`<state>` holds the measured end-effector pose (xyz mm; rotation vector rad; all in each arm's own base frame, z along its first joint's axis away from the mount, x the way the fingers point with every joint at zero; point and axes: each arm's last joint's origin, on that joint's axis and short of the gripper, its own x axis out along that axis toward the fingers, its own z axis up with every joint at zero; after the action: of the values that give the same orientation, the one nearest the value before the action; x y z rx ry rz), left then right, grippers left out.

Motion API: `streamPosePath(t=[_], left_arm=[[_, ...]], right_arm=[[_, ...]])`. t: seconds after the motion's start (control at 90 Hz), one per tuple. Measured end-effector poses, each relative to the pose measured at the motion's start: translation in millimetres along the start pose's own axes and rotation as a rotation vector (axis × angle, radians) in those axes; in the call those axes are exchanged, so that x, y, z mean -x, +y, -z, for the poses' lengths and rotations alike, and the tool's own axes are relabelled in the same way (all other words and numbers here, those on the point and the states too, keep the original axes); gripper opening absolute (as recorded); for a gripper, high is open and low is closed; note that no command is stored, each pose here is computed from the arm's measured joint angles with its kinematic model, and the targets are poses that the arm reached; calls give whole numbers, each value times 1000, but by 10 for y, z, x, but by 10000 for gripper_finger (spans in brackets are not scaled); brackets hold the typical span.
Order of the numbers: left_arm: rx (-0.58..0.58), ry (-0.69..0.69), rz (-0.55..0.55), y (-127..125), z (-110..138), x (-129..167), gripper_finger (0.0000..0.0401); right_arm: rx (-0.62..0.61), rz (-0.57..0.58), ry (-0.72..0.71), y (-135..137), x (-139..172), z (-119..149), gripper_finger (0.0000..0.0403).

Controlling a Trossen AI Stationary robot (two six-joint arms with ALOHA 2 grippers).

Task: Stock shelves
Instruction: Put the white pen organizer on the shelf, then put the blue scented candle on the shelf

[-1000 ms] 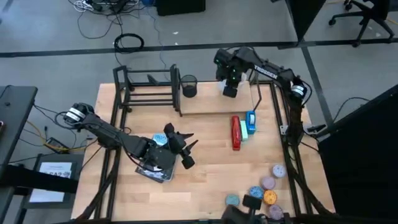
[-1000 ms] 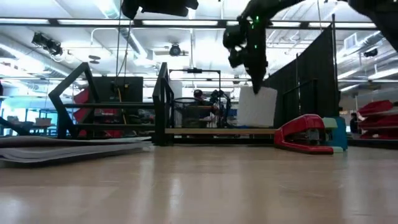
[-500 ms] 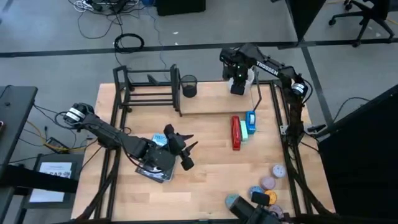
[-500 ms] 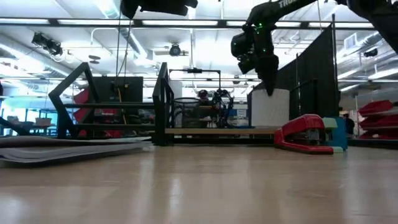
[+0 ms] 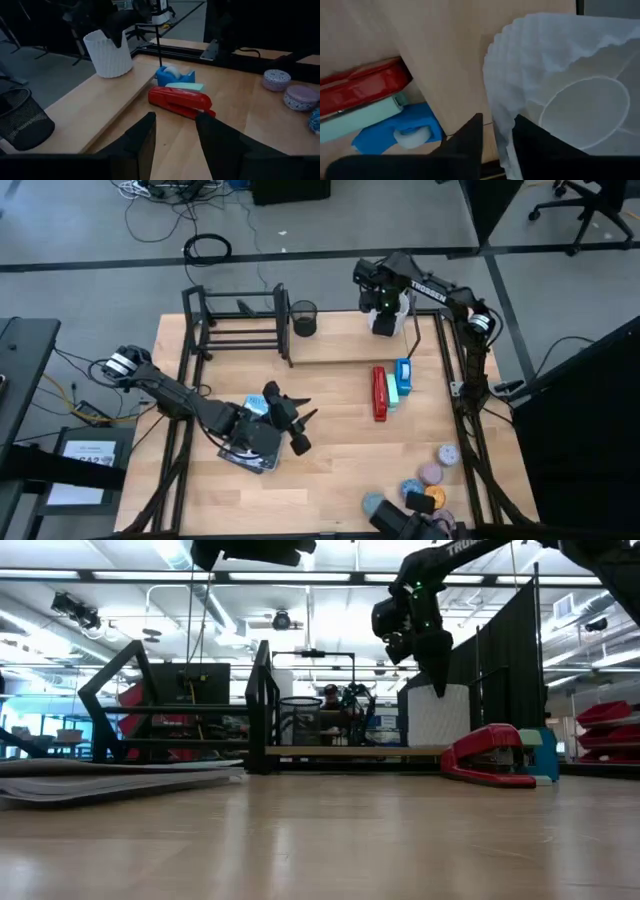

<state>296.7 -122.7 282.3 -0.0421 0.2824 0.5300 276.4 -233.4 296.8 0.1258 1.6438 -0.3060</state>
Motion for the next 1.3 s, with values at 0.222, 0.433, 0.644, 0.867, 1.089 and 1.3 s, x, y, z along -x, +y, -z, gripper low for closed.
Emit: streamPosePath(t=[0.222,0.433,0.644,0.867,1.089,1.3], left_arm=[[3,-2,1,-1,-3,0,127],[26,-1,7,-13,3,16,127],[24,20,57,-75,45,99,127],[12,21,82,-123,66,170,127],[11,20,80,-124,66,171,127],[13,12,56,-105,57,150,127]], right_arm=[[33,107,-94,293,402,137,157],[33,46,-293,922,906,373,163],[17,-137,-434,1757,1143,758,147],[16,-295,-449,2588,850,1289,137],[220,-370,-424,3274,406,1603,155],[417,-312,-339,3864,38,1797,235]])
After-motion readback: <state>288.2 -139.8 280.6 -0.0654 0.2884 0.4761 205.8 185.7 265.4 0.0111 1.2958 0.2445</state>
